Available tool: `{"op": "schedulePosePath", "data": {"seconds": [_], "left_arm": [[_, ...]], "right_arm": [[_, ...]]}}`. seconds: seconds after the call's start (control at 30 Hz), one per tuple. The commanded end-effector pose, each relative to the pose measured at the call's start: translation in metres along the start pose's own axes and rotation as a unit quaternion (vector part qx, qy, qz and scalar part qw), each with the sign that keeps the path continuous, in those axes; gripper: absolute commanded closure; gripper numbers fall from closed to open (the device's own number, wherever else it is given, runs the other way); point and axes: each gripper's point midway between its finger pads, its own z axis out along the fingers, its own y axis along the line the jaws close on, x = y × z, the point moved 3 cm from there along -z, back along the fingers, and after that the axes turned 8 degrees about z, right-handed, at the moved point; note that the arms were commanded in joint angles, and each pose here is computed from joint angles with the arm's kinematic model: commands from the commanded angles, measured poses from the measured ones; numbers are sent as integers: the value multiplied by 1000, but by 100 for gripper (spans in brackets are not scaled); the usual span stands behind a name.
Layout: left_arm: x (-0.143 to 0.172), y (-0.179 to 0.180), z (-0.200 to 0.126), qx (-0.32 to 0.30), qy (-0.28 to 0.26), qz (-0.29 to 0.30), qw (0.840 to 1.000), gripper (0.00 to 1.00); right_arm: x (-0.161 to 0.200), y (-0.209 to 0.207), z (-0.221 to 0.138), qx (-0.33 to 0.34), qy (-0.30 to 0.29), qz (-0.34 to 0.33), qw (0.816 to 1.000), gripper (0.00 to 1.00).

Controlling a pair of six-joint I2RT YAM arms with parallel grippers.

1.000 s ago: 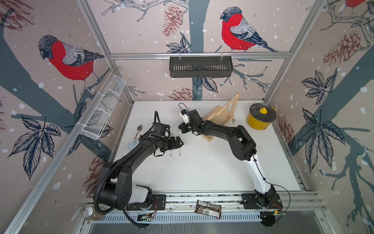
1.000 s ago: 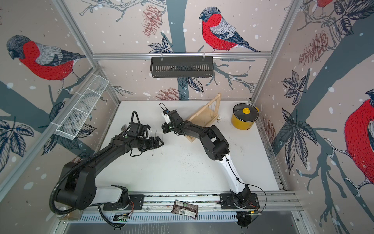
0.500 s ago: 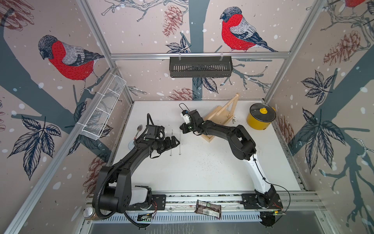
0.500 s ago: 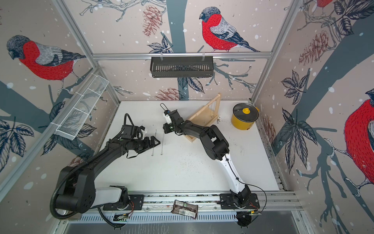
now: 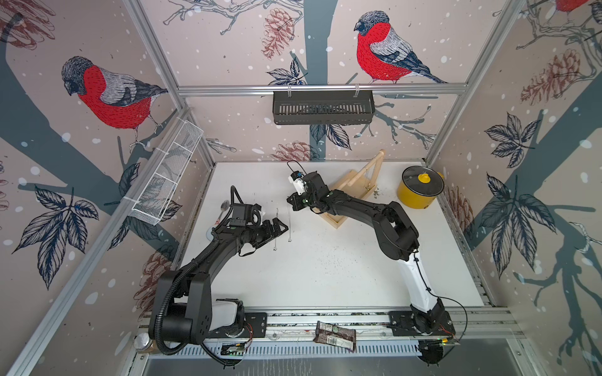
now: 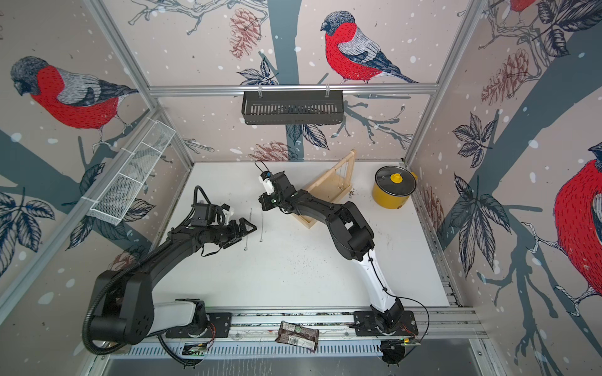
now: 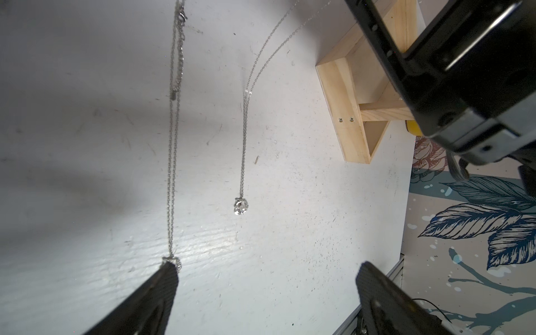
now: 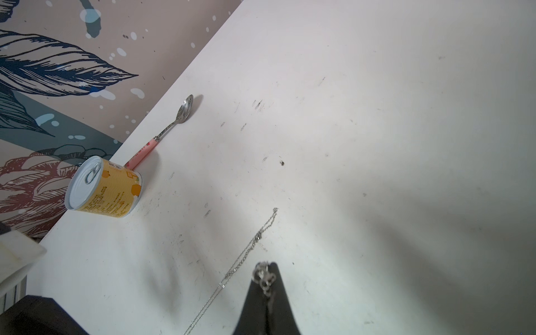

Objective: Take the necklace off the jewelry display stand
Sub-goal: Place the necklace at the center of the board.

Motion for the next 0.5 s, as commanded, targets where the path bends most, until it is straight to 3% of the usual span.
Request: {"op": "schedulePosePath", "data": {"seconds": [0.0, 0.47], "left_arm": [[-1, -4, -1, 14, -4, 6, 1000, 3], [-1, -3, -1, 11, -9, 5, 1000, 3]], "right_arm": [[-2, 5, -3, -1, 1, -10, 1000, 97], [-8, 15, -14, 5, -5, -23, 1000, 97]]}}
